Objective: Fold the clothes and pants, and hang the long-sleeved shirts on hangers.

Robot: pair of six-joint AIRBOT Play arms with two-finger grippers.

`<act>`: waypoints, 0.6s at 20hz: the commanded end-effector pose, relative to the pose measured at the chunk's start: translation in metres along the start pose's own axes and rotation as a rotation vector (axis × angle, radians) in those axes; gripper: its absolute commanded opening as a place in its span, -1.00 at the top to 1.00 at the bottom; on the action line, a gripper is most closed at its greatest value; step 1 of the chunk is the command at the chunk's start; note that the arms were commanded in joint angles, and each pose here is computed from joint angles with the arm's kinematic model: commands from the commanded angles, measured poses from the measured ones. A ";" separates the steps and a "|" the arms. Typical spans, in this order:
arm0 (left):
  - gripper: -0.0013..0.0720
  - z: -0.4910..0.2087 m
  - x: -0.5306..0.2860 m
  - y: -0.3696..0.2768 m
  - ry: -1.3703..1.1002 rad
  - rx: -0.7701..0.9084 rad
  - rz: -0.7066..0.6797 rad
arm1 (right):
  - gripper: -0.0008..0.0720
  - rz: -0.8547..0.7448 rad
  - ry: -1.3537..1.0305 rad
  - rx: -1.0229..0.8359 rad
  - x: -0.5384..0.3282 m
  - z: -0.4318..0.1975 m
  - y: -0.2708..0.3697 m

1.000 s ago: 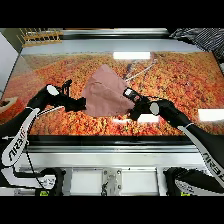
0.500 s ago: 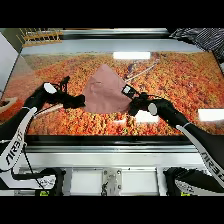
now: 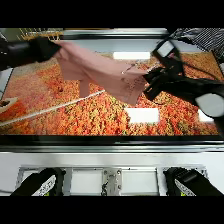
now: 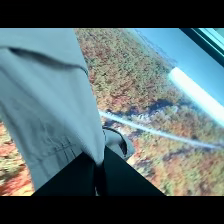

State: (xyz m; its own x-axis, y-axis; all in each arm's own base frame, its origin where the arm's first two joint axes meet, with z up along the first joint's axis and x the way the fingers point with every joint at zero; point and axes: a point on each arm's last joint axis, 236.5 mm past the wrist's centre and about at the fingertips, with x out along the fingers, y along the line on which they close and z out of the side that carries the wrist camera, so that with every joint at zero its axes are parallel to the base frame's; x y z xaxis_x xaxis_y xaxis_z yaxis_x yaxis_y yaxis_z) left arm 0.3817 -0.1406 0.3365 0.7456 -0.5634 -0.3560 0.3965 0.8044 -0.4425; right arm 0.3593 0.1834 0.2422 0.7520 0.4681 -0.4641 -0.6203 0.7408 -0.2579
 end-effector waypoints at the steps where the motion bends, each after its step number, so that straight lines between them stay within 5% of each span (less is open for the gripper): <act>1: 0.95 0.029 -0.097 -0.089 -0.195 0.123 -0.105 | 0.94 0.050 0.047 0.167 -0.081 0.002 0.021; 6: 0.95 -0.004 -0.133 -0.100 -0.138 0.042 -0.046 | 0.94 0.087 0.187 0.413 -0.120 -0.031 0.045; 12: 0.95 -0.124 -0.003 -0.003 0.378 -0.059 0.225 | 0.95 0.154 0.614 0.562 -0.060 -0.104 0.067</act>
State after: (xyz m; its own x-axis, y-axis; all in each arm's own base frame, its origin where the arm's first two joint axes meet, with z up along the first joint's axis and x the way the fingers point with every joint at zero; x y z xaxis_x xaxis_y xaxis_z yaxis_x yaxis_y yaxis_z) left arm 0.2919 -0.1584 0.3273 0.6973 -0.5046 -0.5090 0.3188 0.8544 -0.4103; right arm 0.2512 0.1526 0.2118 0.4963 0.4196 -0.7600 -0.4521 0.8723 0.1864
